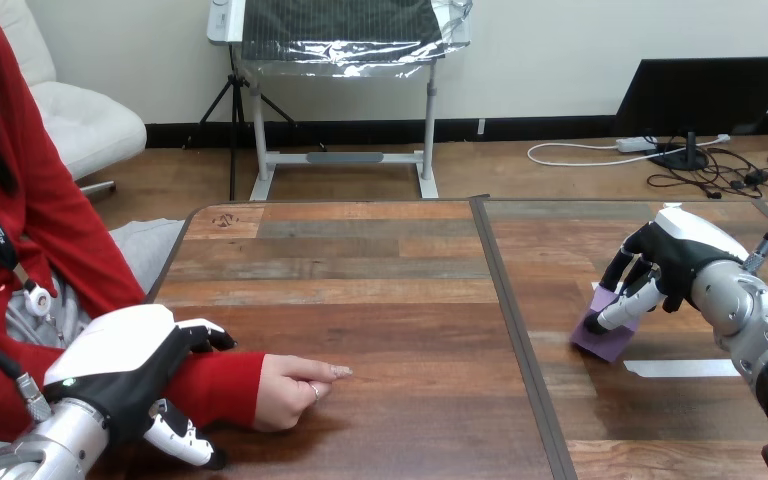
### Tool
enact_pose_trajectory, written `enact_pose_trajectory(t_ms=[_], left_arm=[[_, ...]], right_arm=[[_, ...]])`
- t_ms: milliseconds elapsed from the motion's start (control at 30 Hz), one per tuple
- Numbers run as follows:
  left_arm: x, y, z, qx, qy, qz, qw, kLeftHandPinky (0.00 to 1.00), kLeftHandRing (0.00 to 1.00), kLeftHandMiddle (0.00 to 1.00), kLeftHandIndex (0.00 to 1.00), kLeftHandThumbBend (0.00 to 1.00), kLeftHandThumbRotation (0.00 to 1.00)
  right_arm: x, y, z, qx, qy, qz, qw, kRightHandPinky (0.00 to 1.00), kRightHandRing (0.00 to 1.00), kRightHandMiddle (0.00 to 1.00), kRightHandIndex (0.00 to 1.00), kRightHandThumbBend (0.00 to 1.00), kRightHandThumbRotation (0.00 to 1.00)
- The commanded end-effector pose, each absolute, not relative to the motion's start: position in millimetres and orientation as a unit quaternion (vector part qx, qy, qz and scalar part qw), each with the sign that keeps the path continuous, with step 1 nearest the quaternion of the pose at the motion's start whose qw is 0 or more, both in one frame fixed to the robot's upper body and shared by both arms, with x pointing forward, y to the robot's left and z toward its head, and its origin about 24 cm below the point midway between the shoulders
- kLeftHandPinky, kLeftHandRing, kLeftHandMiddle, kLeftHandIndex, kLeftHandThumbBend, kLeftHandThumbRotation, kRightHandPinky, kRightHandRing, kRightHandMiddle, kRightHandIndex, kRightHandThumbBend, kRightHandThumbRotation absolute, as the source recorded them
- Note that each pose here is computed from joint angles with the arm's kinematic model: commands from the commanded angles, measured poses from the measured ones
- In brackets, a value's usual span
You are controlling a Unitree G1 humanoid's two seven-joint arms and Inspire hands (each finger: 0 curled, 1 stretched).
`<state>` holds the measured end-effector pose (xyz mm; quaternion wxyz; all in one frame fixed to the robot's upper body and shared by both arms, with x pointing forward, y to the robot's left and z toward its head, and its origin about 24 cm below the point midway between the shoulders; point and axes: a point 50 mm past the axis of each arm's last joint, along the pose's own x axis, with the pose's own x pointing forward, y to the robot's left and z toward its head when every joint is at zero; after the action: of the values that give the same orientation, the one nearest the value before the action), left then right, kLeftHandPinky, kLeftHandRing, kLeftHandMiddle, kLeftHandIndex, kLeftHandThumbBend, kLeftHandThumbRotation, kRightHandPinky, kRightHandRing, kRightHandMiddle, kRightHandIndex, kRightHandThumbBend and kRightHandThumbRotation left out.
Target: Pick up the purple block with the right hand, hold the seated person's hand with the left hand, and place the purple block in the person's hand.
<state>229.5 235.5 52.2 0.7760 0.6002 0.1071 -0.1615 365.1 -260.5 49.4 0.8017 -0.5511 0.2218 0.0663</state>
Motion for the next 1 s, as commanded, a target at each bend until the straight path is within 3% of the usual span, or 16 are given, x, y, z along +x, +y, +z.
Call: enact_pose_trajectory(t_ms=[0,967], left_arm=[[244.8,229.0,76.9,0.613,0.059,-0.146,0.774,0.66,0.75,0.78,0.77,1.00,0.04],[249.6,224.2,63.7,0.592,0.041,-0.122,0.795,0.52,0.60,0.63,0.63,0.94,0.00]], right_arm=[[378.3,-254.6,72.4,-0.557,0.183,0.053,0.808,0.44,0.49,0.54,0.55,0.77,0.00],[376.9,-254.0,70.0,-0.541,0.181,0.057,0.820,0.42,0.47,0.53,0.54,0.78,0.00]])
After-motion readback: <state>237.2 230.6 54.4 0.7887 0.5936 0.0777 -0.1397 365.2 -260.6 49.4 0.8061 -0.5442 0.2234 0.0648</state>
